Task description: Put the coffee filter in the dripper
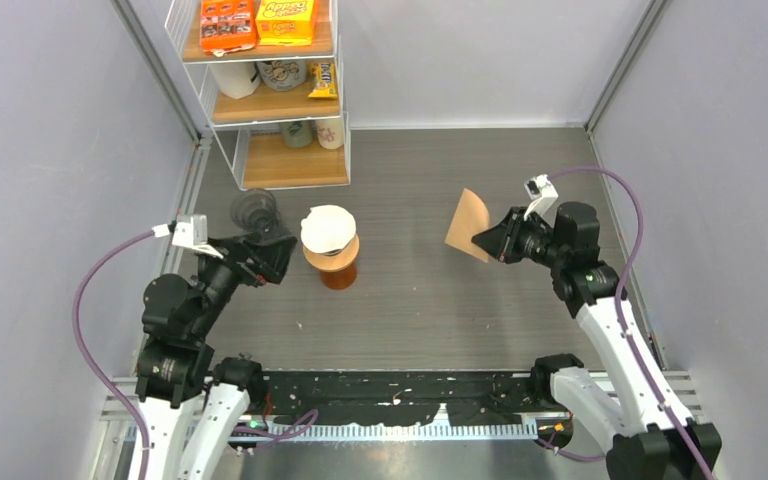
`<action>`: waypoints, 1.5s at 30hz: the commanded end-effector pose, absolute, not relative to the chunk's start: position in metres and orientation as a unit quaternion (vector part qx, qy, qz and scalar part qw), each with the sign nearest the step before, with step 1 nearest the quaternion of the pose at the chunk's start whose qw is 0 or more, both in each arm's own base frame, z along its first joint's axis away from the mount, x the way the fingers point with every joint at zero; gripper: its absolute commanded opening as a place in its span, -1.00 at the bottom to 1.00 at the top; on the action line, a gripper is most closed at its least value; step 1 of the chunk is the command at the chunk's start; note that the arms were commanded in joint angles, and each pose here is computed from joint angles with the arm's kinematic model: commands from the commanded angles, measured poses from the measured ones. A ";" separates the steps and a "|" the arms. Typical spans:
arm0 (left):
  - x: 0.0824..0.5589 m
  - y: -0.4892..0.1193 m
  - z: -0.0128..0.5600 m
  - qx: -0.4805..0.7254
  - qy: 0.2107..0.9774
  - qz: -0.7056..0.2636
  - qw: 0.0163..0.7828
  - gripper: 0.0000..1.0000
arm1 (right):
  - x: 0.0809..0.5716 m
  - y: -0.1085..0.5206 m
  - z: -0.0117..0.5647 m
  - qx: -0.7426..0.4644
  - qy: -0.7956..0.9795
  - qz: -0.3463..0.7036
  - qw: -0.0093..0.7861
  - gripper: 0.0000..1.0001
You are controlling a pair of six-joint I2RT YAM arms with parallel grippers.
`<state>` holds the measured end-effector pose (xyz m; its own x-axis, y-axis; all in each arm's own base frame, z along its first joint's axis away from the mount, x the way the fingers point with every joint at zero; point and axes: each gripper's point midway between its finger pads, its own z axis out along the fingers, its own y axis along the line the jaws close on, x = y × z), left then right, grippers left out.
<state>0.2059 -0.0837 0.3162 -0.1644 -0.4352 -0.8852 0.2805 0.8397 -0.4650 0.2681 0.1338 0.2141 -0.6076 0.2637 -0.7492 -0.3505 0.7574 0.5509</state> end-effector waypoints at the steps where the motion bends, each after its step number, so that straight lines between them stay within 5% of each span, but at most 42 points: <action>1: 0.188 -0.148 0.367 0.072 0.655 -0.438 0.611 0.99 | 0.231 0.169 0.255 -0.139 0.757 0.436 0.468 -0.72; 22: 0.224 -0.360 0.335 0.244 0.682 -0.563 0.398 0.92 | 0.196 0.190 0.305 -0.181 0.654 0.542 0.496 -0.70; 32: 0.205 -0.396 0.325 0.280 0.670 -0.598 0.339 0.24 | 0.199 0.189 0.302 -0.169 0.656 0.542 0.498 -0.69; 42: 0.204 -0.395 0.316 0.286 0.681 -0.586 0.333 -0.98 | 0.205 0.189 0.298 -0.154 0.663 0.541 0.495 -0.64; 45: 0.203 -0.393 0.314 0.301 0.680 -0.576 0.339 -1.00 | 0.205 0.188 0.300 -0.153 0.660 0.539 0.500 -0.44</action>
